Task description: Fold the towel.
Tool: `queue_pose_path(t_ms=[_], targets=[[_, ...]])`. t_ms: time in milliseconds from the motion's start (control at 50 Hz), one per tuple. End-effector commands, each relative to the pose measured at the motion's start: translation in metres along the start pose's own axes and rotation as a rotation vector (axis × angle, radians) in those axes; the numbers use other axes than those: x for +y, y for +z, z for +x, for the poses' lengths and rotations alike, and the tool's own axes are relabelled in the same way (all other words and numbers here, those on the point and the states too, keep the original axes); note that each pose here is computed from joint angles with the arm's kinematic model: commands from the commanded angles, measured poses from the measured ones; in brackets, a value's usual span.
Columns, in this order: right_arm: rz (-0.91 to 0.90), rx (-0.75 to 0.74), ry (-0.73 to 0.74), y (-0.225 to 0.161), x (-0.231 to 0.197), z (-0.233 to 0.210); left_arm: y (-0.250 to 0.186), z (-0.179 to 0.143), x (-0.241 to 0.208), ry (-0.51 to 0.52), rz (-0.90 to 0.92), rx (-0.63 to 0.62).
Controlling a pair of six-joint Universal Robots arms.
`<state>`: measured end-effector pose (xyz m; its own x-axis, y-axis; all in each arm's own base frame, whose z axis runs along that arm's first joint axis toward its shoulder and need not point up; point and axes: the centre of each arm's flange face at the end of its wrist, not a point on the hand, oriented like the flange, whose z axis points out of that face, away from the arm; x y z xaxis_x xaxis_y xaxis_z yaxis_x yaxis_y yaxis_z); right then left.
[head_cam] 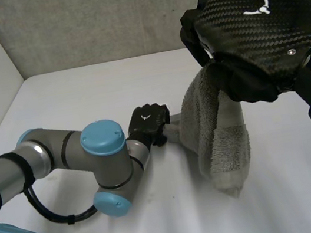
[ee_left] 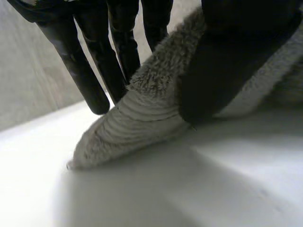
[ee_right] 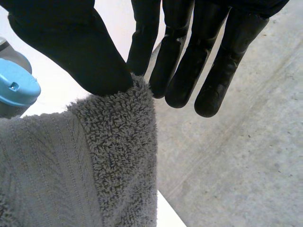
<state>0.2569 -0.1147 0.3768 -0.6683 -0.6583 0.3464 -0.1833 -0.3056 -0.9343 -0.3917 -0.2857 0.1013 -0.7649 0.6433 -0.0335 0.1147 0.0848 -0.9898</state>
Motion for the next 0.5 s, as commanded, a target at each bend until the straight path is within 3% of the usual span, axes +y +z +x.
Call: queue_pose_path(t_ms=[20, 120, 180, 240, 280, 320, 400, 500], targets=[[-0.009, 0.011, 0.002, -0.005, 0.001, 0.001, 0.015, 0.000, -0.009, 0.027, 0.102, 0.000], [-0.007, 0.015, -0.004, -0.006, 0.001, 0.001, 0.014, -0.002, -0.021, 0.028, 0.126, -0.013], [-0.016, 0.030, -0.028, -0.001, 0.005, 0.006, 0.008, -0.009, -0.056, 0.031, 0.192, -0.031], [-0.025, 0.082, -0.109, 0.008, 0.012, 0.022, -0.004, -0.024, -0.096, 0.033, 0.260, -0.065], [-0.048, 0.130, -0.224, 0.022, 0.024, 0.039, -0.024, -0.063, -0.147, 0.043, 0.352, -0.152], [-0.072, 0.141, -0.282, 0.031, 0.034, 0.046, -0.035, -0.075, -0.168, 0.049, 0.393, -0.180], [-0.139, 0.082, -0.442, 0.050, 0.060, 0.050, -0.070, -0.091, -0.203, 0.056, 0.418, -0.223], [-0.202, -0.028, -0.542, 0.053, 0.084, 0.036, -0.101, -0.084, -0.204, 0.047, 0.337, -0.218]])
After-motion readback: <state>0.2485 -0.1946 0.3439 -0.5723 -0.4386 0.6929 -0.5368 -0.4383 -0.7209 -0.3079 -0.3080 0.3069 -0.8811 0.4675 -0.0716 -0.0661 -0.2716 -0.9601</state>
